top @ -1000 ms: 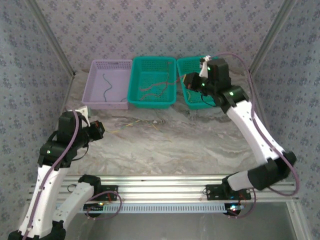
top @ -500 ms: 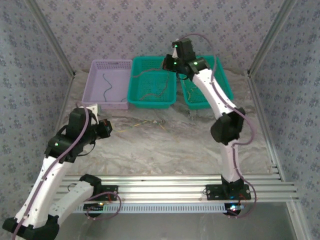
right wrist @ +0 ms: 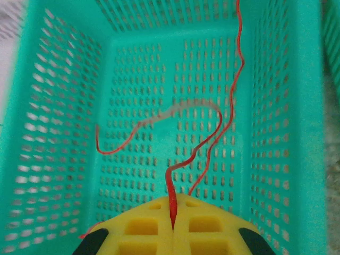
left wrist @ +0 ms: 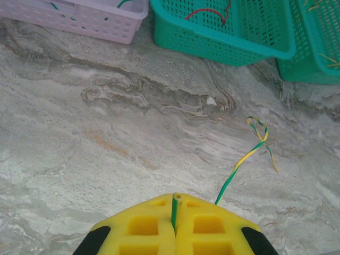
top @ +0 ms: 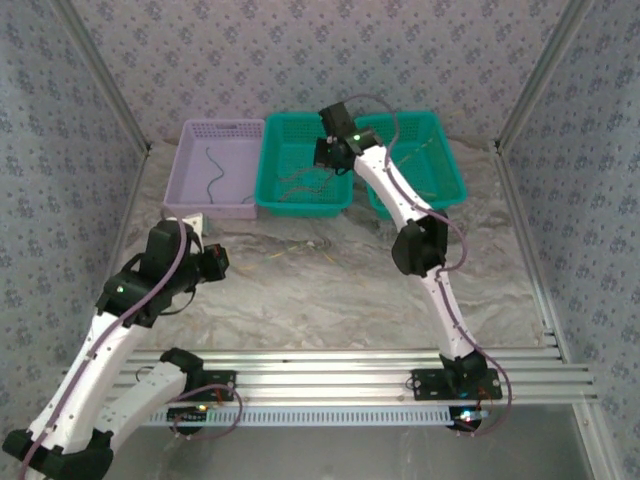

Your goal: Untangle the cables

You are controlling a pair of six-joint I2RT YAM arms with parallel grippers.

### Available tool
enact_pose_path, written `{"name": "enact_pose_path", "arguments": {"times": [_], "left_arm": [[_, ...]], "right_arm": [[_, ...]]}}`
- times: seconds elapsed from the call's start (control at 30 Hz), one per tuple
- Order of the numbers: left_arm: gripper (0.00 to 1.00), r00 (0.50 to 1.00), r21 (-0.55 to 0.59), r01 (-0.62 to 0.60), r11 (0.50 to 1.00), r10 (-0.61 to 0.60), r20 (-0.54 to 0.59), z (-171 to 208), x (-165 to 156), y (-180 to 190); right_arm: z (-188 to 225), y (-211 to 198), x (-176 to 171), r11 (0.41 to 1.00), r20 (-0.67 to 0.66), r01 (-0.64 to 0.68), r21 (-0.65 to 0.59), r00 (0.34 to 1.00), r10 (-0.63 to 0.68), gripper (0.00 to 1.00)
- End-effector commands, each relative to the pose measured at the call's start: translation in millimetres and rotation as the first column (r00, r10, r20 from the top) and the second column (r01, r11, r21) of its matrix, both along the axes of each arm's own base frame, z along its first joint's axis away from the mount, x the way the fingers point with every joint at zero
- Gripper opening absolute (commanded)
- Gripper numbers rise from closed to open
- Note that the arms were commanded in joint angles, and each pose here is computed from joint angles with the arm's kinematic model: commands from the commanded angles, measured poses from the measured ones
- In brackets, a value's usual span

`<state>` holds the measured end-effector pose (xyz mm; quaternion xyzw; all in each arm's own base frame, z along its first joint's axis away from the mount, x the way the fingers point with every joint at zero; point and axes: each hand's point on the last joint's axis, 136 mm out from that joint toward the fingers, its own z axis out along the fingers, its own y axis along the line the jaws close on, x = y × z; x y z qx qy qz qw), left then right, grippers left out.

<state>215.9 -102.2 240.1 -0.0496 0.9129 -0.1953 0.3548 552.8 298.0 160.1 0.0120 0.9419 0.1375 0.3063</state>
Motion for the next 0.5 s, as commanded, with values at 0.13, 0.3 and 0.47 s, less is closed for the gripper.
{"name": "enact_pose_path", "arguments": {"times": [0.13,0.3,0.47], "left_arm": [[0.00,1.000,-0.019,0.008,1.000,-0.007,0.026,5,3,-7],[0.00,1.000,-0.012,0.015,1.000,-0.015,0.022,2,4,-10],[0.00,1.000,-0.001,0.020,1.000,-0.020,0.023,1,4,-11]], "right_arm": [[-91,3,-21,0.993,-0.183,-0.040,-0.108,0.983,0.020,0.00],[-113,5,-28,0.992,-0.235,-0.058,-0.110,0.972,0.030,0.00],[-99,7,-32,0.993,-0.240,-0.076,-0.086,0.969,0.053,0.05]]}}
